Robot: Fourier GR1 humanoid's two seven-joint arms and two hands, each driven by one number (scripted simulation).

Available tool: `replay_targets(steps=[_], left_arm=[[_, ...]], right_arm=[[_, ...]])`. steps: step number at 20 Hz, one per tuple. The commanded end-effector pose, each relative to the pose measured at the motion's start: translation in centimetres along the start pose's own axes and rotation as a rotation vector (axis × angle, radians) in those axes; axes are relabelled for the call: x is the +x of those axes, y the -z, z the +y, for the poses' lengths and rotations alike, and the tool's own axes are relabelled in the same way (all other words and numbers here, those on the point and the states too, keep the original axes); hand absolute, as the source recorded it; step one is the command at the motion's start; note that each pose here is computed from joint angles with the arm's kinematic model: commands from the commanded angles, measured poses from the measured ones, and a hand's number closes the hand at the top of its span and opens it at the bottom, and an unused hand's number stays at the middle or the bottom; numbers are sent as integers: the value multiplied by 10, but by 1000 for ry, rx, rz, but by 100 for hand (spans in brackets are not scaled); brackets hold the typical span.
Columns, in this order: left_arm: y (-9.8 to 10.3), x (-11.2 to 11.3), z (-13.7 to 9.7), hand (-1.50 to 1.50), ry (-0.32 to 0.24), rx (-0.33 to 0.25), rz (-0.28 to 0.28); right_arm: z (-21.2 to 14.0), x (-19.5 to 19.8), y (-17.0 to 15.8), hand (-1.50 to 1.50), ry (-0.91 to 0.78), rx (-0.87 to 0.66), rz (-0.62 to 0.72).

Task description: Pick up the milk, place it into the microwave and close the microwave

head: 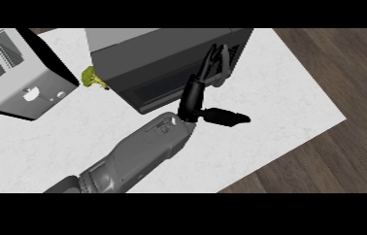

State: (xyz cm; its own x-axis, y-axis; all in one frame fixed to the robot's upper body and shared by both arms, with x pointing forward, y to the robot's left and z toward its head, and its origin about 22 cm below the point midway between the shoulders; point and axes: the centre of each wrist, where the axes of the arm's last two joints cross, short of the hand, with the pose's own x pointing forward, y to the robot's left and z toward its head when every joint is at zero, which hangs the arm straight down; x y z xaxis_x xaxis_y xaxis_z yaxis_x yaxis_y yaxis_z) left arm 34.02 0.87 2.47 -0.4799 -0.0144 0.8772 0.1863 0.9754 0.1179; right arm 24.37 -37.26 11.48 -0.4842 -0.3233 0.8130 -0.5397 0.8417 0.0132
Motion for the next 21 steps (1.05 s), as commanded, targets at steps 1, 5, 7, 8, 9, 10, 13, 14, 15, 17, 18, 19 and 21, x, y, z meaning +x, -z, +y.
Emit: replay_targets(steps=[1, 5, 7, 8, 9, 10, 13, 14, 15, 17, 18, 19, 21], left_arm=[[21, 7, 1, -150, 1, 35, 24], [15, -1, 8, -150, -42, 96, 127], [14, -3, 5, 150, -33, 14, 123], [12, -8, 8, 150, 8, 10, 120], [16, -9, 10, 150, 52, 1, 108], [19, -15, 25, -150, 132, 20, 106], [23, -26, 59, -150, 311, 78, 81], [25, -26, 60, -150, 326, 87, 90], [25, -28, 63, -150, 333, 111, 114], [27, -28, 62, -150, 342, 118, 132], [30, -26, 62, -150, 345, 117, 126], [30, -25, 60, -150, 340, 109, 135], [30, -27, 59, -150, 356, 108, 142]], right_arm=[[0, 0, 0, -150, 17, 10, 17], [-2, 4, 3, -150, 12, 1, -1], [-2, 2, 1, -150, 23, 7, 5], [-3, 8, 6, -150, 8, 13, -6], [-4, 5, 3, -150, 14, 3, 1], [-3, 8, 6, -150, 10, 19, 10], [-5, 11, 4, -150, 6, 9, 14], [-4, 9, 1, -150, 13, 4, 17], [-5, 11, 3, -150, 4, 7, 18], [-6, 13, 0, -150, 1, -1, 18], [-6, 12, -1, -150, 2, -6, 23], [-7, 15, 0, -150, -3, -3, 23], [-8, 18, -1, -150, -12, -13, 18]])
